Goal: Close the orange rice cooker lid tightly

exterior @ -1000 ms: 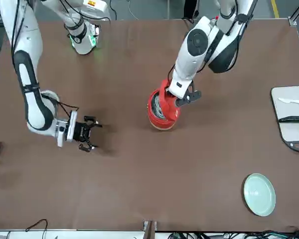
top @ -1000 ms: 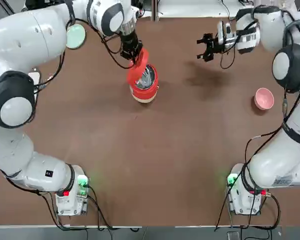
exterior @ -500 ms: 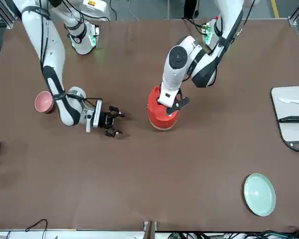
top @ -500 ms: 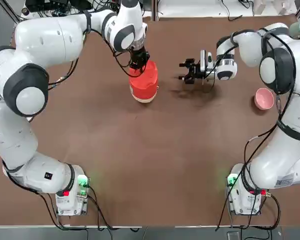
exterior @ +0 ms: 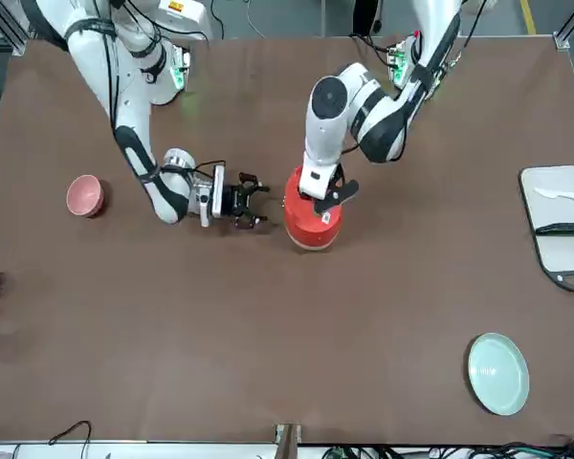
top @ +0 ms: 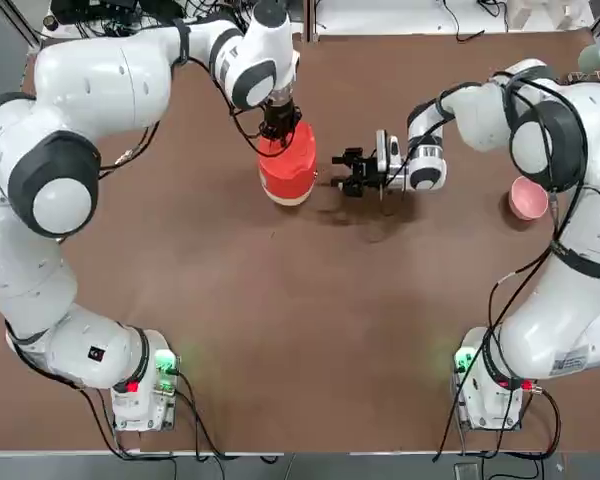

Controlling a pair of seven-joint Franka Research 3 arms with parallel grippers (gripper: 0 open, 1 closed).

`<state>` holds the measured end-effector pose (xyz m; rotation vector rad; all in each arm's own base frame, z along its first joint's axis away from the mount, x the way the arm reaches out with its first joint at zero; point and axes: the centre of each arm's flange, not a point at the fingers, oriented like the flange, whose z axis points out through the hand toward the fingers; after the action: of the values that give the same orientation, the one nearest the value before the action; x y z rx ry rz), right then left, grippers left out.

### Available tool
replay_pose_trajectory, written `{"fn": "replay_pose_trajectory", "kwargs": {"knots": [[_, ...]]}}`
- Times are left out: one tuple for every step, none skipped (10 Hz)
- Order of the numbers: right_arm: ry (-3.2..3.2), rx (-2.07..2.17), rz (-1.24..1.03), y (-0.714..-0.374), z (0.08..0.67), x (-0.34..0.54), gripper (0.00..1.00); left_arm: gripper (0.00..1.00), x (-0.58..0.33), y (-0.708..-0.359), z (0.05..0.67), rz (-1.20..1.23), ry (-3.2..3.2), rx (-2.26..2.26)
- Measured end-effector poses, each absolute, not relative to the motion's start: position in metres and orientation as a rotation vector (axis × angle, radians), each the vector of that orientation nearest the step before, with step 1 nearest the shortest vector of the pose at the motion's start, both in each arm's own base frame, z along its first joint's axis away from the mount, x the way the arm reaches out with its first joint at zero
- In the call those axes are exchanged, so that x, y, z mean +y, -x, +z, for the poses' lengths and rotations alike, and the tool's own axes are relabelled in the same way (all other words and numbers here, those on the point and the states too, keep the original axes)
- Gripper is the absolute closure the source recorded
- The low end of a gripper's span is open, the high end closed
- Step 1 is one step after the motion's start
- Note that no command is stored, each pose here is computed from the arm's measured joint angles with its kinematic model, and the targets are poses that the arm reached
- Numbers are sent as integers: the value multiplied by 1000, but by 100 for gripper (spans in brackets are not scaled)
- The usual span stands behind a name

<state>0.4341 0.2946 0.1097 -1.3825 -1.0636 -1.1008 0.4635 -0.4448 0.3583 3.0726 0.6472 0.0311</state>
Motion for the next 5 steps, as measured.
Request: {"fn": "replay_pose_trajectory", "kwargs": {"knots": [[1381, -1058, -1105, -433, 110, 298, 24, 99, -447, -461, 358, 56, -3079, 657], [1384, -1048, -1116, -433, 111, 299, 25, 99, -449, -460, 358, 75, -3083, 670], [1385, -1036, -1131, -435, 112, 299, 26, 99, -449, -460, 358, 77, -3083, 672], [1384, -1023, -1155, -438, 113, 297, 26, 98, -448, -461, 358, 77, -3081, 676], [1388, -1008, -1181, -442, 114, 297, 26, 96, -446, -465, 359, 66, -3088, 692]]}}
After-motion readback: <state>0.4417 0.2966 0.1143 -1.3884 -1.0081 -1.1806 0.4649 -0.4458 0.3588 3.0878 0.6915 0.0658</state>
